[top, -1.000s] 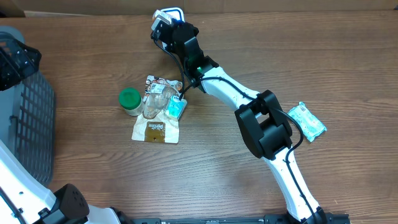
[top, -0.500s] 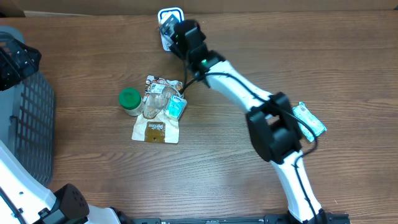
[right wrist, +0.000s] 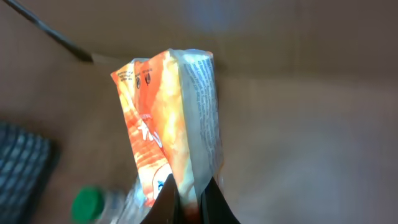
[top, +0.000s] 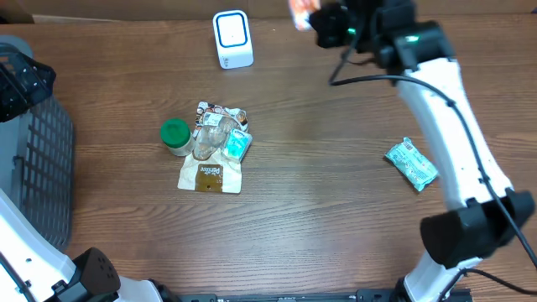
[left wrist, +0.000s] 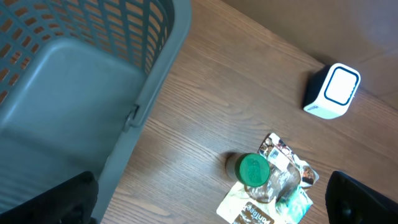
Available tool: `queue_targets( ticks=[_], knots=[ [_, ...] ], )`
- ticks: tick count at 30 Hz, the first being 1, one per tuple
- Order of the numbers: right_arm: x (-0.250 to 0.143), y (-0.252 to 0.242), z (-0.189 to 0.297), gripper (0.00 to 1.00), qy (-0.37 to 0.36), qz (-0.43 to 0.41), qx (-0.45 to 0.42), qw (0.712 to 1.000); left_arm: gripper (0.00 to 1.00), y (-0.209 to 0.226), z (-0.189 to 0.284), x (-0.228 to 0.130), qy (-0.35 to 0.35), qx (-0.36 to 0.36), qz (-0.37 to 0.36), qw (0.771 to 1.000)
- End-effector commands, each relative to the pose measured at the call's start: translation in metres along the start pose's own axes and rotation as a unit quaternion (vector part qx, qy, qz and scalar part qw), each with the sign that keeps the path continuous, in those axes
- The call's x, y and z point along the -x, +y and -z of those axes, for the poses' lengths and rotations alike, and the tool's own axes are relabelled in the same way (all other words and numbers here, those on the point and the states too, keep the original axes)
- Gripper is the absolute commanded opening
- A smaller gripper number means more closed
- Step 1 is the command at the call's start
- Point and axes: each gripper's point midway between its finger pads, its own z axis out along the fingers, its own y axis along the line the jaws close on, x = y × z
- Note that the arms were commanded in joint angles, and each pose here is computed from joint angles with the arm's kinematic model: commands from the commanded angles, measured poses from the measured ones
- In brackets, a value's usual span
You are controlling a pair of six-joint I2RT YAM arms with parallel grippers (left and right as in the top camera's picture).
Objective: Scan the item barcode
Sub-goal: 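Carry the orange box right and release it beside the wipes pack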
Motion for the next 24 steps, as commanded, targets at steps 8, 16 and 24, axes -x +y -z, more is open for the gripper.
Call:
queue_targets(
  ticks=[8, 16, 24],
  knots=[
    [-0.079, -0.095, 0.038, 0.04, 0.15, -0.192, -0.069, 0.967, 1.0, -0.003, 0.007, 0.003, -0.012, -0.004, -0.014, 1.0],
    [-0.128, -0.141, 0.037, 0.04, 0.198, -0.265, -0.106, 0.938, 1.0, -0.003, 0.007, 0.003, -0.012, -0.004, -0.014, 1.0],
    [-0.189, -0.162, 0.018, 0.04, 0.246, -0.288, -0.129, 0.917, 1.0, -0.003, 0.007, 0.003, -0.012, -0.004, -0.014, 1.0]
  ],
)
